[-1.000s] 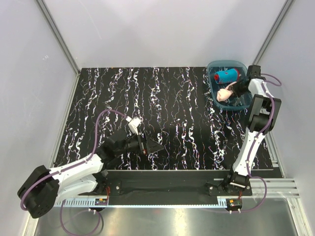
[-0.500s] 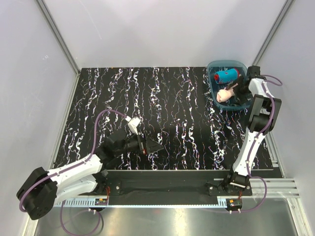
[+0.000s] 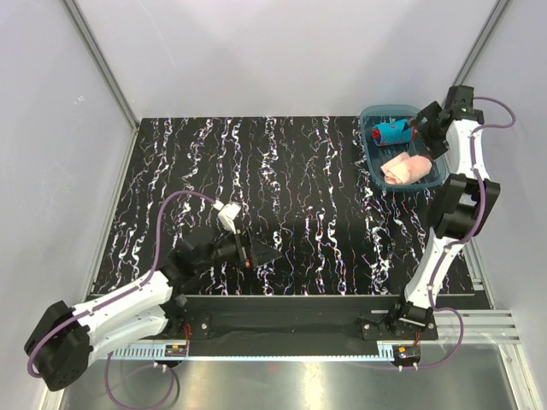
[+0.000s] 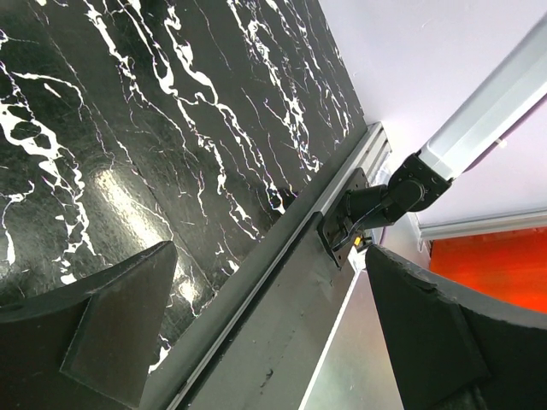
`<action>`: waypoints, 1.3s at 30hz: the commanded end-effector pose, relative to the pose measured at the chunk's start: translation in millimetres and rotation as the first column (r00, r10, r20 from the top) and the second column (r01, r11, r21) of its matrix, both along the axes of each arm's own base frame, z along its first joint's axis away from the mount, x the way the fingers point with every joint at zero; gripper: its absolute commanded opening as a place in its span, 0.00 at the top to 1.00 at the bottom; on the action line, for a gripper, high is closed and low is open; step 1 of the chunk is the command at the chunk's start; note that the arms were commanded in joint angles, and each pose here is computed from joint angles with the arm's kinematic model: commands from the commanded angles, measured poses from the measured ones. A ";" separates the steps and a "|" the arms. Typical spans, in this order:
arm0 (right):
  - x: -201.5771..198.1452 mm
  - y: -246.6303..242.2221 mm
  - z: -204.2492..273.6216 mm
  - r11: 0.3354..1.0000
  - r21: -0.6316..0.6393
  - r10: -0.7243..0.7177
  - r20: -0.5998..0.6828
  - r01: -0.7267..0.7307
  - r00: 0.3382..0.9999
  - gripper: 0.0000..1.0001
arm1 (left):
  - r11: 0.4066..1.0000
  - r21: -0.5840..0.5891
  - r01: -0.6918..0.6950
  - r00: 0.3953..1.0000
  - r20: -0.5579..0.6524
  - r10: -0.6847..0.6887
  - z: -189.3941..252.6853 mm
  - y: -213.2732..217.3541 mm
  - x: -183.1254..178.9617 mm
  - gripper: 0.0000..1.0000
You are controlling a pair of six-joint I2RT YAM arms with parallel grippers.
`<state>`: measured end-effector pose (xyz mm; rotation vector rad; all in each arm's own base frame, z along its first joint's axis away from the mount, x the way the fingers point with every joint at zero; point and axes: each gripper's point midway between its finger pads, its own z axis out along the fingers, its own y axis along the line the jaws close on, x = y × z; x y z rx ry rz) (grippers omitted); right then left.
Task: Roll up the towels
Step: Place the rolled towel into the container
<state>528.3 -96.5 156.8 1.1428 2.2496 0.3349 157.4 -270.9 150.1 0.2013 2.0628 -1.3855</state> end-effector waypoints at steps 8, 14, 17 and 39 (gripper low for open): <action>-43.4 4.6 44.7 0.995 -0.086 0.055 0.054 -0.050 0.997 0.00 | 0.999 -0.029 -0.020 0.996 0.088 0.022 30.1 -1.2 10.1 0.01; -63.9 19.3 46.3 0.992 -0.074 0.104 0.092 -0.098 0.990 0.00 | 0.999 0.002 -0.035 0.994 0.102 0.035 30.2 1.3 13.5 0.01; -86.9 21.3 60.7 0.992 -0.102 0.090 0.104 -0.080 0.990 0.00 | 0.998 0.035 -0.048 0.993 0.112 0.044 32.8 2.5 18.4 0.01; -208.9 97.7 79.4 0.970 -0.095 0.242 0.360 -0.223 0.901 0.00 | 0.373 0.212 -0.903 0.400 0.730 0.554 67.3 206.7 101.6 0.01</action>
